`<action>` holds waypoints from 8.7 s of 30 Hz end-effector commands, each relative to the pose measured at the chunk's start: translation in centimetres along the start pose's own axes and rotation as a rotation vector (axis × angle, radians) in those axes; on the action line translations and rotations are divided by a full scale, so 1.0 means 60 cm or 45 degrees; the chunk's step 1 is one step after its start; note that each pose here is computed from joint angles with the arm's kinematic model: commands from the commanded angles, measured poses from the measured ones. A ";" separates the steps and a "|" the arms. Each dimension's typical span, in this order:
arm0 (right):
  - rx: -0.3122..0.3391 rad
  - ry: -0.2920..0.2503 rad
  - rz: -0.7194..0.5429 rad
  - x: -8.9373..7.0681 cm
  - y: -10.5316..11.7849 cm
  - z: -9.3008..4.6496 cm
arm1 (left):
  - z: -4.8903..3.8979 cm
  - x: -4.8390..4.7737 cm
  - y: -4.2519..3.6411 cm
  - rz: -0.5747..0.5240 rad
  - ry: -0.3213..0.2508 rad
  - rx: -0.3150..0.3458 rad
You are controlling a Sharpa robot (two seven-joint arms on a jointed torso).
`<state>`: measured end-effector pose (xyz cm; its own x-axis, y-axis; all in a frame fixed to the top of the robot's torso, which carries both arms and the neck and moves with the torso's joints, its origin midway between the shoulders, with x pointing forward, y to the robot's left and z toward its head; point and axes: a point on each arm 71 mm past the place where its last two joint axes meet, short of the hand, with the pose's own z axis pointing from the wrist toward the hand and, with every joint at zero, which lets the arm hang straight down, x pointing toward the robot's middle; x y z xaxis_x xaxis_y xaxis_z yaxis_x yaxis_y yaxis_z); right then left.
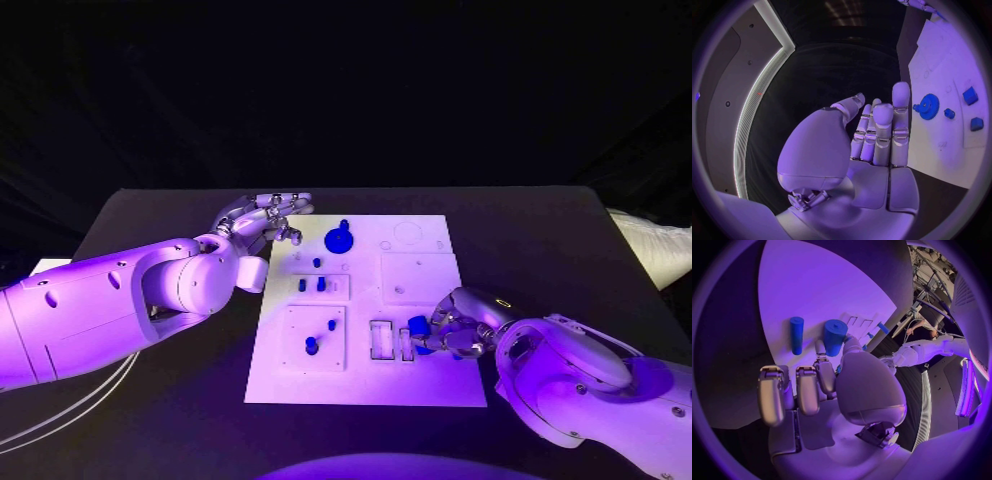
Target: Assemble the parts on the task board
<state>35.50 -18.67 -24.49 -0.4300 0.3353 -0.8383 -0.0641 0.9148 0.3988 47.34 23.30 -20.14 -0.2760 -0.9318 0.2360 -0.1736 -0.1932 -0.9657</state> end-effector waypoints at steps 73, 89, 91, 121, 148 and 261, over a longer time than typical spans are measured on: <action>0.016 0.189 0.335 0.021 0.052 0.004 | 0.001 0.011 0.002 -0.006 0.038 0.003; -0.099 0.098 0.353 0.010 0.059 0.002 | 0.000 0.010 0.002 -0.005 0.037 0.003; -0.187 0.055 0.331 0.004 0.063 0.000 | 0.000 0.010 0.002 -0.006 0.038 0.002; -0.923 -0.033 -0.931 -0.024 0.131 0.010 | 0.001 0.006 0.002 -0.003 0.031 0.001; -0.976 0.025 -1.035 0.007 0.153 0.032 | 0.001 0.006 0.003 -0.004 0.034 -0.003; -0.905 0.067 -0.919 0.012 0.133 0.037 | 0.001 0.006 0.003 -0.006 0.039 -0.009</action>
<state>37.00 -10.73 -22.13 -0.0804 -0.2348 -0.9687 -0.8285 0.5561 -0.0660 47.33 23.15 -20.33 -0.2855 -0.9283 0.2382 -0.1851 -0.1905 -0.9641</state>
